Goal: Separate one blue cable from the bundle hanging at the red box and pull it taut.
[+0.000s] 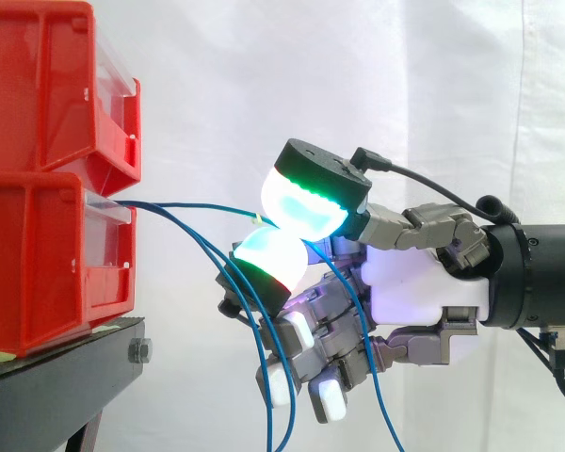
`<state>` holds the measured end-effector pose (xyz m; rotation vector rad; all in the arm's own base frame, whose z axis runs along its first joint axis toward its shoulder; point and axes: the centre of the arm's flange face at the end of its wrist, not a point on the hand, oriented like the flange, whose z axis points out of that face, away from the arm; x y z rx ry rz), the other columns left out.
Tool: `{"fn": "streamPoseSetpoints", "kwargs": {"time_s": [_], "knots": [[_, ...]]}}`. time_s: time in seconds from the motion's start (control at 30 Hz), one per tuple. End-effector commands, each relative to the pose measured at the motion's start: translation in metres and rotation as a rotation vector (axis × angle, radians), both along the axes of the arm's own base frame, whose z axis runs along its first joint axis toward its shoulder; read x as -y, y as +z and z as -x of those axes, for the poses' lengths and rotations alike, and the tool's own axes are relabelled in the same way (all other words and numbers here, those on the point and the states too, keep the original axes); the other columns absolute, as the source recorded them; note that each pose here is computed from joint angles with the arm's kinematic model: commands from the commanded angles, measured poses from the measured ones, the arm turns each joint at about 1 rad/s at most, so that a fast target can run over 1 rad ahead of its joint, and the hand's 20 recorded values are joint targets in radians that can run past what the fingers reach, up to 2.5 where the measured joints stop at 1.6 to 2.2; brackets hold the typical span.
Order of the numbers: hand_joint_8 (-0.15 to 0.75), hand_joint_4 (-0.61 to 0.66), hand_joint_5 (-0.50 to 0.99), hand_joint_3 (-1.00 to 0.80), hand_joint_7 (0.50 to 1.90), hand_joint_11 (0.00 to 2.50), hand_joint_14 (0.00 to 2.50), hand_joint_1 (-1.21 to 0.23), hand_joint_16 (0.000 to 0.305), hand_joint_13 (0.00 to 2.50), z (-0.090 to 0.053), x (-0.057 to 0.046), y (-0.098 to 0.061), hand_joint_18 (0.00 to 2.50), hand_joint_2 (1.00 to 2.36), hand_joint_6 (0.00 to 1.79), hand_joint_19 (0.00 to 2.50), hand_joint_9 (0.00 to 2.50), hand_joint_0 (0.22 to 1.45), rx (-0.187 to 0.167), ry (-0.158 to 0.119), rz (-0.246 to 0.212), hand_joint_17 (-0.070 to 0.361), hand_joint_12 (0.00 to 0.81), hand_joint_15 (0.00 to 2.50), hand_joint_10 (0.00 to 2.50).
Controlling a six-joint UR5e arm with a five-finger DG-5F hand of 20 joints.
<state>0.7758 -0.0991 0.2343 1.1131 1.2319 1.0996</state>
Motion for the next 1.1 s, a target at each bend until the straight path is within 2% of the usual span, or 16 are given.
{"fn": "streamPoseSetpoints", "kwargs": {"time_s": [0.0,0.13,0.2,0.4,0.83,0.93,1.07], "knots": [[0.322,0.06,-0.23,-0.5,1.34,1.17,0.02,-0.75,0.053,0.96,0.0003,-0.0002,0.0002,1.0,1.0,0.85,0.56,0.99,0.75,-0.001,0.012,0.005,0.12,0.356,0.58,0.03],[0.322,0.13,-0.22,-0.5,1.28,1.18,0.02,-0.69,0.054,0.96,0.0003,-0.0002,0.0002,0.99,1.0,0.85,0.58,0.99,0.66,-0.001,0.012,0.006,0.121,0.357,0.58,0.03],[0.325,0.14,-0.21,-0.5,1.27,1.16,0.02,-0.57,0.054,0.97,0.0003,-0.0001,0.0002,0.99,1.0,0.8,0.59,1.0,0.58,-0.001,0.011,0.005,0.122,0.361,0.6,0.03],[0.337,0.17,-0.2,-0.5,1.24,1.16,0.02,-0.48,0.056,0.97,0.0003,0.0001,0.0002,1.0,1.0,0.78,0.6,1.01,0.54,-0.001,0.009,0.005,0.126,0.373,0.59,0.03],[0.348,0.17,-0.2,-0.5,1.23,1.15,0.02,-0.46,0.059,0.99,0.0006,0.0004,-0.0005,1.02,1.0,0.78,0.61,1.02,0.5,-0.003,0.006,0.006,0.133,0.383,0.59,0.03],[0.328,0.16,-0.19,-0.5,1.26,1.16,0.02,-0.44,0.055,0.98,0.0001,-0.001,0.0002,0.99,1.0,0.76,0.63,1.01,0.57,-0.001,0.009,0.006,0.124,0.367,0.6,0.03],[0.322,0.14,-0.19,-0.45,1.29,1.16,0.02,-0.53,0.054,0.98,0.0,-0.0008,-0.001,0.99,1.0,0.77,0.64,1.02,0.62,-0.003,0.008,0.006,0.122,0.366,0.6,0.03]]}}
